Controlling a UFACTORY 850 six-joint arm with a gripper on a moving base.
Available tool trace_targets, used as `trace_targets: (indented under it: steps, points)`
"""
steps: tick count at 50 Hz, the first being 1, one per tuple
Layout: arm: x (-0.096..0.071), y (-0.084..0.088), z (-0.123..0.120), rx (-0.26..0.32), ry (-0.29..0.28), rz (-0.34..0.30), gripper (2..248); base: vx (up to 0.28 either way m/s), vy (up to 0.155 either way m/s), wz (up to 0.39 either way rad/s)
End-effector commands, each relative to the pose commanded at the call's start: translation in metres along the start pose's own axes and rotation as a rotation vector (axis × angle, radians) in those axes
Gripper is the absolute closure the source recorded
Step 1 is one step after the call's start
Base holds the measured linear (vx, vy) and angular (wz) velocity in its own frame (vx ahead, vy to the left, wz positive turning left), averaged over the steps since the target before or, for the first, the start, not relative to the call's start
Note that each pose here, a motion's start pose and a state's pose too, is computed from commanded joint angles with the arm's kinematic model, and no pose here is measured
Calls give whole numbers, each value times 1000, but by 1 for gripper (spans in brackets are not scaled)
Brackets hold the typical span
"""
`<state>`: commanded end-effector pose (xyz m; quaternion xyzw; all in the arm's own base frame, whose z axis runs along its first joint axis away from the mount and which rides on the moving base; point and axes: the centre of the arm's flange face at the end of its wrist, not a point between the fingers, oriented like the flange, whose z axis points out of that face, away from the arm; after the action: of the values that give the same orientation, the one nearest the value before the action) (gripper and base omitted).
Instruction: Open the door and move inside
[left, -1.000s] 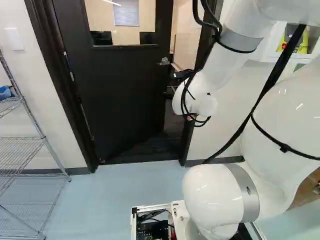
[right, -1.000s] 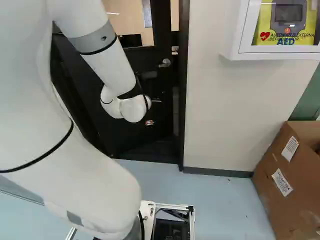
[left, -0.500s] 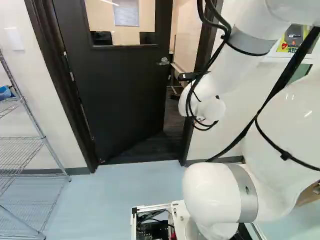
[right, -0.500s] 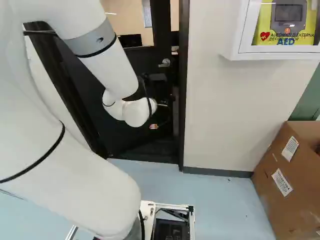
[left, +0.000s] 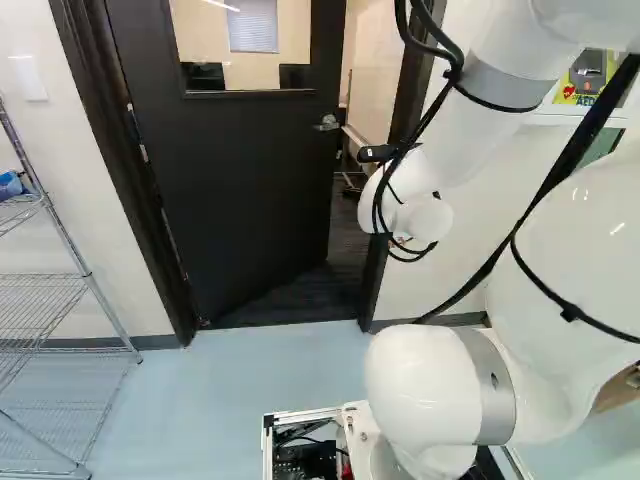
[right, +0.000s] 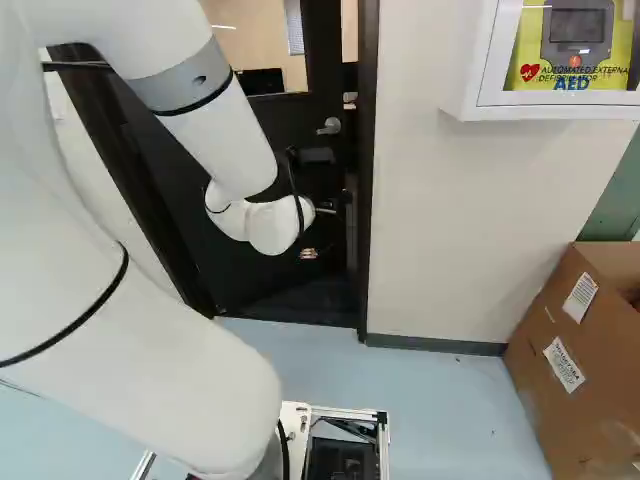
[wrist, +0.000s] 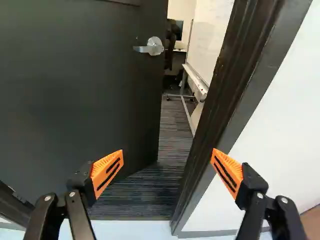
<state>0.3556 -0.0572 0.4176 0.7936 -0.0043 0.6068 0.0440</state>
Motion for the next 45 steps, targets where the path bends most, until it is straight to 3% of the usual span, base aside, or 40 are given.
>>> trace_targets:
  steps: [13,45]
  points:
    - [0,0,0,0,0,0,3,19,13,-4]
    - [0,0,0,0,0,0,3,57,79,-12]
